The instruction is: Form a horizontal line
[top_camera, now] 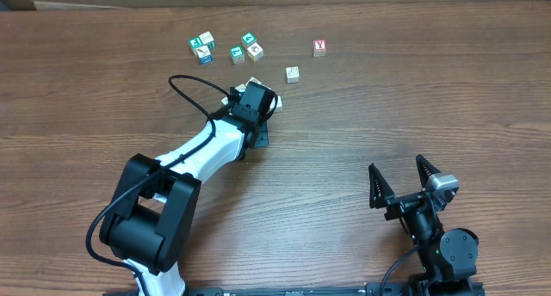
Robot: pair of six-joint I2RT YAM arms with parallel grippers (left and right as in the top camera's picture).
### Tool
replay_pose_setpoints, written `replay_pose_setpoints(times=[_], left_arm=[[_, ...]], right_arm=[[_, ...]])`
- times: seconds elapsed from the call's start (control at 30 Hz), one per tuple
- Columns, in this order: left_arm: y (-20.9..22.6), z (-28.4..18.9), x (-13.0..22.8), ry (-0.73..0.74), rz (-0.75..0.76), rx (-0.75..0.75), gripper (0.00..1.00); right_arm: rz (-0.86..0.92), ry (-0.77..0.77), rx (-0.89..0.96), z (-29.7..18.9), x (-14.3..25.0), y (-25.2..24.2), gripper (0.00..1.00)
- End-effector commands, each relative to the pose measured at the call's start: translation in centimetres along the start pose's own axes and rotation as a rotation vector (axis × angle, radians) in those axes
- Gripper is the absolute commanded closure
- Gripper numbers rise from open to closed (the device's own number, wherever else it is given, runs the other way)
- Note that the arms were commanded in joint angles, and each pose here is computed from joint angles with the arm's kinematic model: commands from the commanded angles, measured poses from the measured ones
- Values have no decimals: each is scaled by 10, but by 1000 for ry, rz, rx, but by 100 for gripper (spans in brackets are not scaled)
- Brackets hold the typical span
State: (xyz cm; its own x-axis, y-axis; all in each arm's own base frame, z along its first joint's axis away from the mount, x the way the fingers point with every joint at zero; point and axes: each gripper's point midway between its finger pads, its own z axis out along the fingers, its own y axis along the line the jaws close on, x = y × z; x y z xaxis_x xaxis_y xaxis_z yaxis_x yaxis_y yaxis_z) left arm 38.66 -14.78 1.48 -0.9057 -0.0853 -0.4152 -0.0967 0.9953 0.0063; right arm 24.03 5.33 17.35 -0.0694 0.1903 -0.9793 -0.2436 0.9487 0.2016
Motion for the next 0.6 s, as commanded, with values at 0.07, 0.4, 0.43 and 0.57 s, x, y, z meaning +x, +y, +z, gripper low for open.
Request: replay_pose_setpoints(times=[0.07, 0.4, 0.43, 0.57], left_arm=[[9, 5, -1, -20, 21, -53, 67], [9, 4, -5, -40, 42, -57, 67], [9, 4, -6, -41, 49, -57, 67], [8, 4, -7, -46, 67, -54, 67]], right_arm=[[3, -1, 11, 0, 2, -3, 0], [3, -1, 11, 0, 2, -3, 0], [3, -1, 11, 0, 2, -3, 0], [3, -1, 11, 0, 2, -3, 0]])
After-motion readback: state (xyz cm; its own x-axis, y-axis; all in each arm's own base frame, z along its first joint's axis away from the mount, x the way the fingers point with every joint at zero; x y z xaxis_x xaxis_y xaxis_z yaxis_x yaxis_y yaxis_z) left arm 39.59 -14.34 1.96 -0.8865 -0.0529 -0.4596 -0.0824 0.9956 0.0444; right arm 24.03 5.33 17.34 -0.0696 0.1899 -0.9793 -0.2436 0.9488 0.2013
